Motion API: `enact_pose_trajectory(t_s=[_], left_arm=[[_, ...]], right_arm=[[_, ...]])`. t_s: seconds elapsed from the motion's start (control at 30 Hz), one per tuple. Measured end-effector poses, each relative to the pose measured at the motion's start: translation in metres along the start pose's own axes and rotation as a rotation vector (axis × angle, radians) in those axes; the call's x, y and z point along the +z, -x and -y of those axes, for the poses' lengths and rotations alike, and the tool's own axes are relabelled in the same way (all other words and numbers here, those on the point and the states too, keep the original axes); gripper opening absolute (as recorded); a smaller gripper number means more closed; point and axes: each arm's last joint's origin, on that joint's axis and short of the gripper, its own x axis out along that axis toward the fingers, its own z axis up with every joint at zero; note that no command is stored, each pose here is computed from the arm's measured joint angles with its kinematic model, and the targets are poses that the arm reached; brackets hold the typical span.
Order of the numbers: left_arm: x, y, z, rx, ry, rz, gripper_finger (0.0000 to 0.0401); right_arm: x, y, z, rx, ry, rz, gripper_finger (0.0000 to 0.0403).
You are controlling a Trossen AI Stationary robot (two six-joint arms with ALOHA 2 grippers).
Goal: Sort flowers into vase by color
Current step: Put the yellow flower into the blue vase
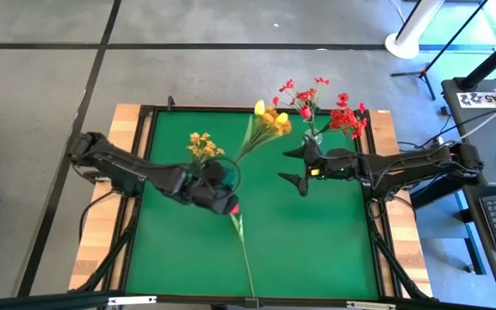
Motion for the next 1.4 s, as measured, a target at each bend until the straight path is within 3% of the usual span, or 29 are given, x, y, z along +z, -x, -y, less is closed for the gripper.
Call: enact_pose_trajectory(t_s=[0.2,0.47,0.67,0.87,1.07,1.4], left_arm=[[-0.023,-0.001,-0.008,-0.059,0.038,0.185,0.0241],[-0.052,-0.028,-0.016,-0.086,0.003,0.370,0.0241],[-0.065,-0.043,-0.025,-0.146,-0.061,0.508,0.0241],[-0.062,-0.051,-0.037,-0.224,-0.102,0.622,0.0241],[-0.052,-0.062,-0.048,-0.264,-0.191,0.645,0.0241],[-0.046,-0.091,-0.053,-0.325,-0.245,0.613,0.0241]], right_arm=[[0.005,0.000,-0.004,0.109,-0.005,0.038,0.0367],[0.014,0.002,-0.008,0.241,-0.010,0.117,0.0367],[0.015,-0.001,-0.009,0.251,-0.012,0.143,0.0367],[0.011,-0.017,-0.012,0.255,-0.016,0.177,0.0367],[0.003,-0.035,-0.014,0.259,-0.004,0.217,0.0367],[-0.012,-0.055,-0.014,0.204,-0.003,0.226,0.0367]])
